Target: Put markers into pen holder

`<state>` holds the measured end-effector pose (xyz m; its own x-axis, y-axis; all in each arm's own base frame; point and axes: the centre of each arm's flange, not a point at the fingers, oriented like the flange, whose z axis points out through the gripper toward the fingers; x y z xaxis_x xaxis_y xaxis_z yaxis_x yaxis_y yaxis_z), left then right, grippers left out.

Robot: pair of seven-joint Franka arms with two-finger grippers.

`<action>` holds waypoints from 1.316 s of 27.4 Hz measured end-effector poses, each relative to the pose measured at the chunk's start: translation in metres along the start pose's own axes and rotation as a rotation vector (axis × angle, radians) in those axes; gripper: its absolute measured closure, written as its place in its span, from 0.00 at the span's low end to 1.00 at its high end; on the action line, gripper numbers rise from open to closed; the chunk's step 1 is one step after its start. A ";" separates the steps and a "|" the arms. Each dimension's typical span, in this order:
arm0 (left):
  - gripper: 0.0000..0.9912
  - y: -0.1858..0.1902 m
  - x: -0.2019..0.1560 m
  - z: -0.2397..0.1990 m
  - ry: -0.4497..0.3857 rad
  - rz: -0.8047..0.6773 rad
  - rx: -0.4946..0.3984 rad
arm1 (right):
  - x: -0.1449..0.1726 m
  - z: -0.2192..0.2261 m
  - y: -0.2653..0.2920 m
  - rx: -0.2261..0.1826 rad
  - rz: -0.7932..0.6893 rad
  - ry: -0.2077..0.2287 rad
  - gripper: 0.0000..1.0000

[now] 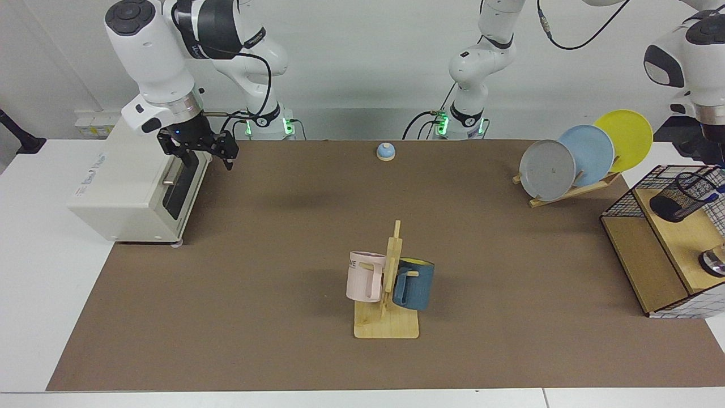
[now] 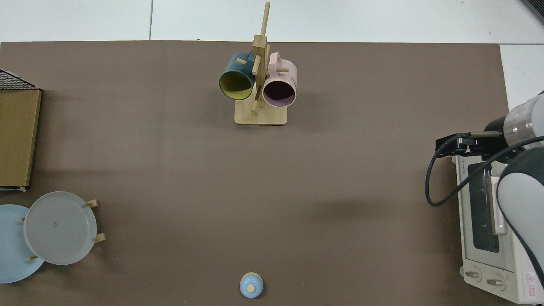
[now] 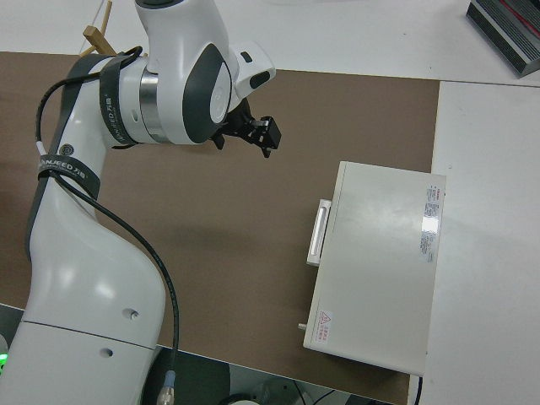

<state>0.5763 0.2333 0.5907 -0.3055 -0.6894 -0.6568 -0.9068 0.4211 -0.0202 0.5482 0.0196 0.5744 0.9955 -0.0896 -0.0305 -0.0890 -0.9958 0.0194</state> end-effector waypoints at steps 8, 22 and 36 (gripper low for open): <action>0.00 -0.013 0.010 -0.032 0.136 -0.213 0.054 | 0.000 0.000 0.000 0.000 0.000 0.000 0.00; 0.00 -0.065 0.096 -0.089 0.381 -0.799 -0.096 | 0.000 0.000 0.000 0.000 0.000 0.000 0.00; 0.00 -0.094 0.154 -0.128 0.524 -1.432 -0.340 | 0.000 0.000 0.000 0.000 0.000 0.000 0.00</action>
<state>0.5776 0.0121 0.5883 0.8400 -0.5356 0.0870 -0.5183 -0.8395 -0.1630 0.5482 0.0196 0.5744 0.9955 -0.0896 -0.0305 -0.0890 -0.9958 0.0194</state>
